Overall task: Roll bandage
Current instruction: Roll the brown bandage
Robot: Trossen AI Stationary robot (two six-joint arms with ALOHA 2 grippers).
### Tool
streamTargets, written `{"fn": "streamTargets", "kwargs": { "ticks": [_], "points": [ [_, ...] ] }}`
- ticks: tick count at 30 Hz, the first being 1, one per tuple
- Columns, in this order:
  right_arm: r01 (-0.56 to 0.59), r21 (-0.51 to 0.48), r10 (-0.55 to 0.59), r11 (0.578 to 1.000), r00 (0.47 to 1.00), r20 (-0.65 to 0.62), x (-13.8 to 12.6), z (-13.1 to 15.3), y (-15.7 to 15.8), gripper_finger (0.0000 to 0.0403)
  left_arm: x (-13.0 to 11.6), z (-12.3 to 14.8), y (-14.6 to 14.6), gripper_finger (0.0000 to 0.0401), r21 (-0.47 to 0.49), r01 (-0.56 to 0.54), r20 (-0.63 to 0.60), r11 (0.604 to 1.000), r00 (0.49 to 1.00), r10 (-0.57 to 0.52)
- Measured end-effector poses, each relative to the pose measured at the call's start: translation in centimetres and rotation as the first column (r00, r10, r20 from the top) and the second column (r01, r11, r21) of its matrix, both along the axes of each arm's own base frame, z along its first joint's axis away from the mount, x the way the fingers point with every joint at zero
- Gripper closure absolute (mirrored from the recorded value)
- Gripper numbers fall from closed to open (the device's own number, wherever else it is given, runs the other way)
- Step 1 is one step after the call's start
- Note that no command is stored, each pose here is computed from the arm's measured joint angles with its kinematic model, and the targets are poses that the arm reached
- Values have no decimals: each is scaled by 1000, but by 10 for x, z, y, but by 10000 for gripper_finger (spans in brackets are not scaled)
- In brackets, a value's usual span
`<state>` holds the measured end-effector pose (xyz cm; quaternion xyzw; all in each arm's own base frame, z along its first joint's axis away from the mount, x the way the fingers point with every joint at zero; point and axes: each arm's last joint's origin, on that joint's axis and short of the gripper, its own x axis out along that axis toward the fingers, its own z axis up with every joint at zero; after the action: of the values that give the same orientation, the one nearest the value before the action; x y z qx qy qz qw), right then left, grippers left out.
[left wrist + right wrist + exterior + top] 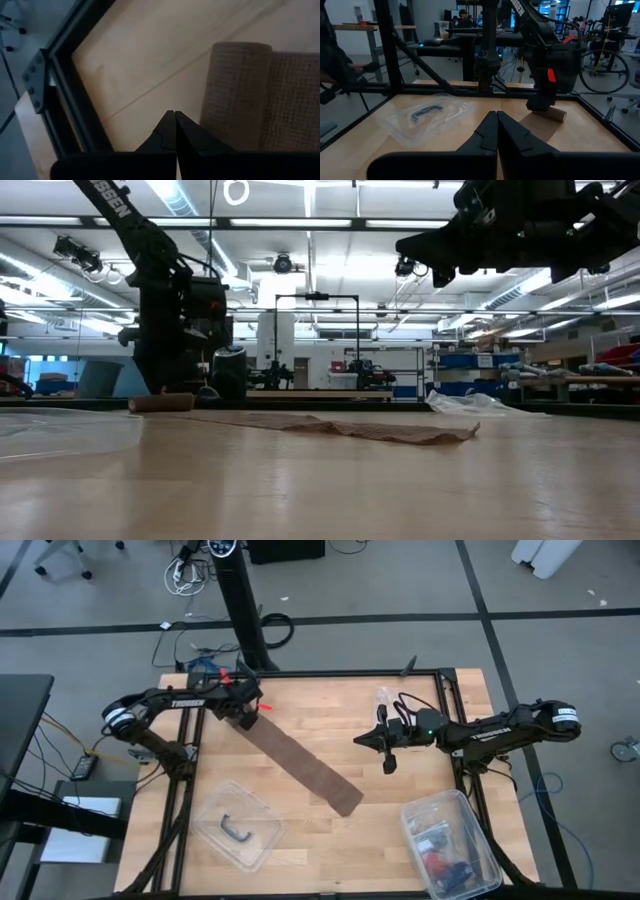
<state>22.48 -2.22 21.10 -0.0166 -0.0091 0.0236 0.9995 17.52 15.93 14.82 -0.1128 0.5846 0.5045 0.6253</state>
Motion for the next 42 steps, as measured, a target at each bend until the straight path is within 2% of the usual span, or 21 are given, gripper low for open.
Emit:
{"fn": "streamTargets", "kwargs": {
  "ticks": [13, 23, 27, 30, 35, 39, 42],
  "points": [
    [-14, 0, 14, 1000, 1000, -3, 0, 0, 1, 403, 17, -4, -13, 401, 8, 62, 40, 998, 997, -62],
    [-14, 17, 14, 1000, 1000, -1, 0, 0, 1, 403, 17, -3, -14, 401, 23, 67, 25, 997, 997, -68],
    [-62, 51, 65, 997, 995, -70, 7, 2, 11, 403, 14, 3, -12, 401, 51, 55, 32, 997, 998, -57],
    [-119, 58, 129, 991, 970, -208, 19, 3, 26, 403, 11, 10, -11, 401, 69, 59, 45, 996, 997, -62],
    [-190, 95, 212, 977, 895, -393, 35, -2, 50, 403, 7, 23, -11, 401, 93, 58, 99, 994, 993, -68],
    [-192, 200, 269, 961, 821, -503, 41, -25, 63, 403, 8, 24, -13, 401, 41, 96, 149, 995, 984, -101],
    [-174, 259, 295, 950, 771, -564, 45, -44, 74, 403, 8, 24, -13, 401, 37, 99, 156, 994, 982, -104]
  ]
}}
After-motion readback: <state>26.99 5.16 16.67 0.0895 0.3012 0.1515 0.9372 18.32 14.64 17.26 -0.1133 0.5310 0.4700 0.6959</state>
